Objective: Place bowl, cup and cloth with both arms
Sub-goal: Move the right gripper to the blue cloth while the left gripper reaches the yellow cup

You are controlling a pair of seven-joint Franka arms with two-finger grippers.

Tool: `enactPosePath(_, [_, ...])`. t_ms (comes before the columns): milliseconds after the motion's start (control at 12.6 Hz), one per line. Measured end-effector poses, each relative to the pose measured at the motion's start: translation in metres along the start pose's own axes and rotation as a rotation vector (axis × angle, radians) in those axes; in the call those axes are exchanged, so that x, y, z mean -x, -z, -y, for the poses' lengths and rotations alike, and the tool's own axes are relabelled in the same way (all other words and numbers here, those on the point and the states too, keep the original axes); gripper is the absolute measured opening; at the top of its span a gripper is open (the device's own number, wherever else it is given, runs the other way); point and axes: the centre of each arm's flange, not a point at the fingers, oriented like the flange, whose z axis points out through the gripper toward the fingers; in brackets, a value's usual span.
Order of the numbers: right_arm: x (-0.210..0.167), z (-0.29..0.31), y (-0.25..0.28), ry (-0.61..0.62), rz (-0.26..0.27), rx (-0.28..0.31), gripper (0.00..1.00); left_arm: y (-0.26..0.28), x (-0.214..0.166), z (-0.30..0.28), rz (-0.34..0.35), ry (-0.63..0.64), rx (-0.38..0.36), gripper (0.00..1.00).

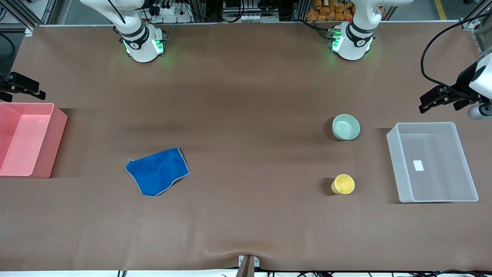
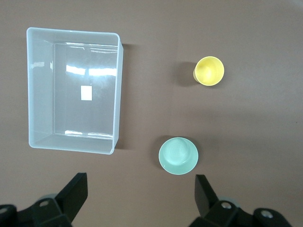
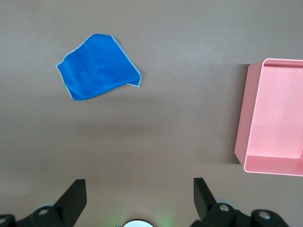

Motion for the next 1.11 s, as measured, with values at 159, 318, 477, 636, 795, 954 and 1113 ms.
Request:
enactPosePath(159, [0.001,-0.004,0.001,-0.007,-0.002,0.000,1.00,-0.001,0.000,-0.002,0.002,-0.004,0.000,1.00])
enactPosePath(318, [0.001,-0.008,0.001,-0.015,-0.003,-0.001,1.00,-0.002,-0.001,-0.003,0.004,-0.005,0.000,1.00])
enactPosePath(477, [0.001,-0.006,0.001,-0.012,-0.003,-0.001,1.00,-0.002,-0.001,-0.003,0.004,-0.005,-0.001,1.00])
enactPosePath(636, [0.001,-0.004,0.000,-0.007,0.001,-0.001,1.00,-0.006,-0.002,-0.003,0.011,-0.004,-0.002,1.00])
enactPosePath(795, [0.001,-0.003,-0.004,-0.007,0.016,-0.003,1.00,-0.010,-0.004,-0.003,0.018,-0.004,-0.003,1.00])
enactPosePath(954, [-0.002,0.003,-0.019,0.005,0.062,-0.009,1.00,-0.011,-0.005,-0.002,0.019,-0.002,-0.003,1.00])
enactPosePath(1113, [-0.015,0.013,-0.052,0.025,0.128,-0.015,1.00,-0.011,-0.005,-0.001,0.022,0.000,-0.004,1.00])
